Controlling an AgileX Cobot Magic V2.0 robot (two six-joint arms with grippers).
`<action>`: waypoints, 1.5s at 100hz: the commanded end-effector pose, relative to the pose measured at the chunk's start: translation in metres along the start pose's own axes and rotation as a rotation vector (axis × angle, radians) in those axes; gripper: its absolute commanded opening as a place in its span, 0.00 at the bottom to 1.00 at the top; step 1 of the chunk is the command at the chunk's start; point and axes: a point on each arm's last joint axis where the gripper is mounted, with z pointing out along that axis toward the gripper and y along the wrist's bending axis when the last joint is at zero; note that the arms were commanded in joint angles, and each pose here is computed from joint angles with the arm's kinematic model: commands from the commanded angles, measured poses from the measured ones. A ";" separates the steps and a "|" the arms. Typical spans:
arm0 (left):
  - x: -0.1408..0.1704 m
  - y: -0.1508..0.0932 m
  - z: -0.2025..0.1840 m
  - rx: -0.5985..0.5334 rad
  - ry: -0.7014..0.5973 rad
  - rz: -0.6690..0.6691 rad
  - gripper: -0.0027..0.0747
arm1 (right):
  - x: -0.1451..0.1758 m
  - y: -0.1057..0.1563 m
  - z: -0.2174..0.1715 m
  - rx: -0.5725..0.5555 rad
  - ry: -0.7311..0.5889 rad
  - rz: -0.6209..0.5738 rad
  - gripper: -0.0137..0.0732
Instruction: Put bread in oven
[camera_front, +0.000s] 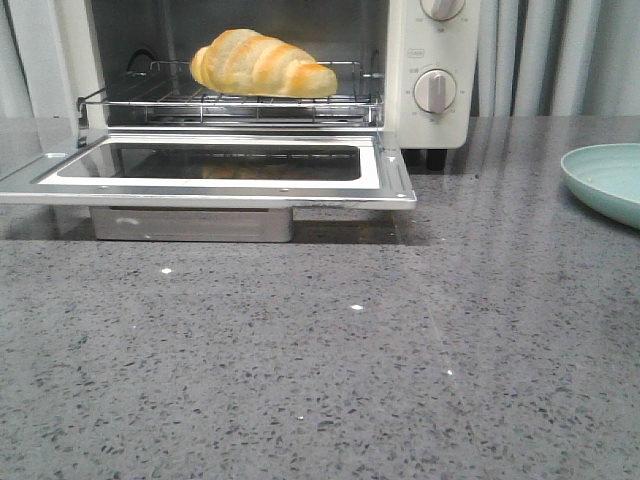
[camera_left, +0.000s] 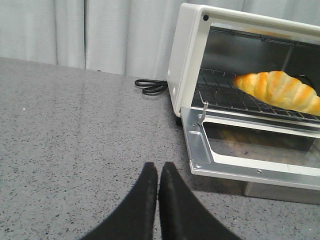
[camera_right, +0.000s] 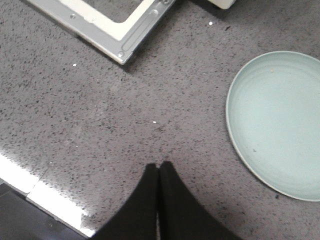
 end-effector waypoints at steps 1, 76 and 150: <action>-0.014 -0.001 -0.001 0.001 -0.079 -0.012 0.01 | -0.004 -0.011 -0.007 0.028 -0.122 0.025 0.07; -0.014 -0.001 -0.001 0.001 -0.079 -0.012 0.01 | 0.083 -0.019 0.073 -0.076 -0.406 0.239 0.07; -0.014 -0.001 -0.001 0.001 -0.079 -0.012 0.01 | 0.158 -0.031 0.078 0.160 -0.786 0.416 0.07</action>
